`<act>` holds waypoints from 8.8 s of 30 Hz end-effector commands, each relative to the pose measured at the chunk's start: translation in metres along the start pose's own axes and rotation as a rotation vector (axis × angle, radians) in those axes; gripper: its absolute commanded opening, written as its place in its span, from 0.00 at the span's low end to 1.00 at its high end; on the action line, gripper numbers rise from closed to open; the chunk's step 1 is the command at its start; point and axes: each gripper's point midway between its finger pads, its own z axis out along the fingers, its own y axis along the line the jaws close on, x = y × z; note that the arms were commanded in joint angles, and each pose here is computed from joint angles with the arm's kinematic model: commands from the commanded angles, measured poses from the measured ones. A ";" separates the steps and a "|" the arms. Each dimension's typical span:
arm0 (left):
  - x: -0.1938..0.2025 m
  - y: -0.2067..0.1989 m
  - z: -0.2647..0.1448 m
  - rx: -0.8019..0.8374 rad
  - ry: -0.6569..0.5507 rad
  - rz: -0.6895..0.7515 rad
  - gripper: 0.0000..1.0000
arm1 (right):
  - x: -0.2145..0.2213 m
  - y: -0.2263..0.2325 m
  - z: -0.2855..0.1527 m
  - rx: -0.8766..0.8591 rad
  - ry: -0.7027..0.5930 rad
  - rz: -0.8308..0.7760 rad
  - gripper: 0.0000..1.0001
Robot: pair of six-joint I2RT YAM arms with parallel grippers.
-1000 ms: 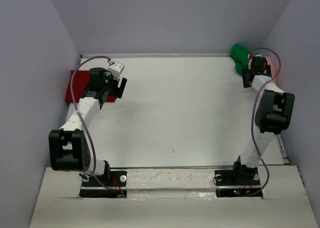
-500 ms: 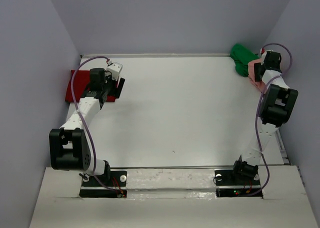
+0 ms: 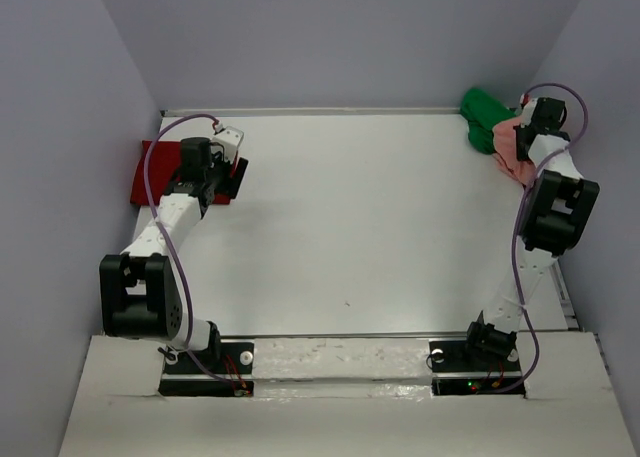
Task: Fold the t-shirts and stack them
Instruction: Grab the tshirt from the pile, then move the tshirt to the center of the board, then flatten the tshirt out
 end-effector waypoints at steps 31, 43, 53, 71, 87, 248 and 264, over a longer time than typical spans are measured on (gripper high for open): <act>-0.014 0.013 -0.099 0.101 -0.247 -0.086 0.90 | -0.031 0.170 -0.473 -1.261 -0.293 -0.227 1.00; -0.013 -0.012 -0.099 0.230 -0.255 -0.070 0.89 | -0.010 0.152 -0.430 -0.964 -0.333 -0.195 0.97; 0.003 -0.042 -0.087 0.337 -0.196 -0.031 0.86 | 0.108 0.225 -0.406 -1.214 0.082 -0.336 0.79; 0.015 -0.120 -0.081 0.599 -0.114 0.084 0.77 | 0.159 0.354 -0.366 -1.065 0.313 -0.790 0.64; 0.053 -0.269 -0.047 0.942 0.147 0.362 0.64 | 0.121 0.211 -0.323 -0.713 0.060 -0.361 0.70; -0.142 0.076 -0.115 -0.076 -0.295 0.019 0.00 | -0.033 0.282 -0.250 -0.590 0.005 -0.478 0.00; -0.161 0.093 -0.140 -0.122 -0.344 -0.005 0.00 | -0.131 0.155 -0.321 -0.457 -0.302 -0.316 0.00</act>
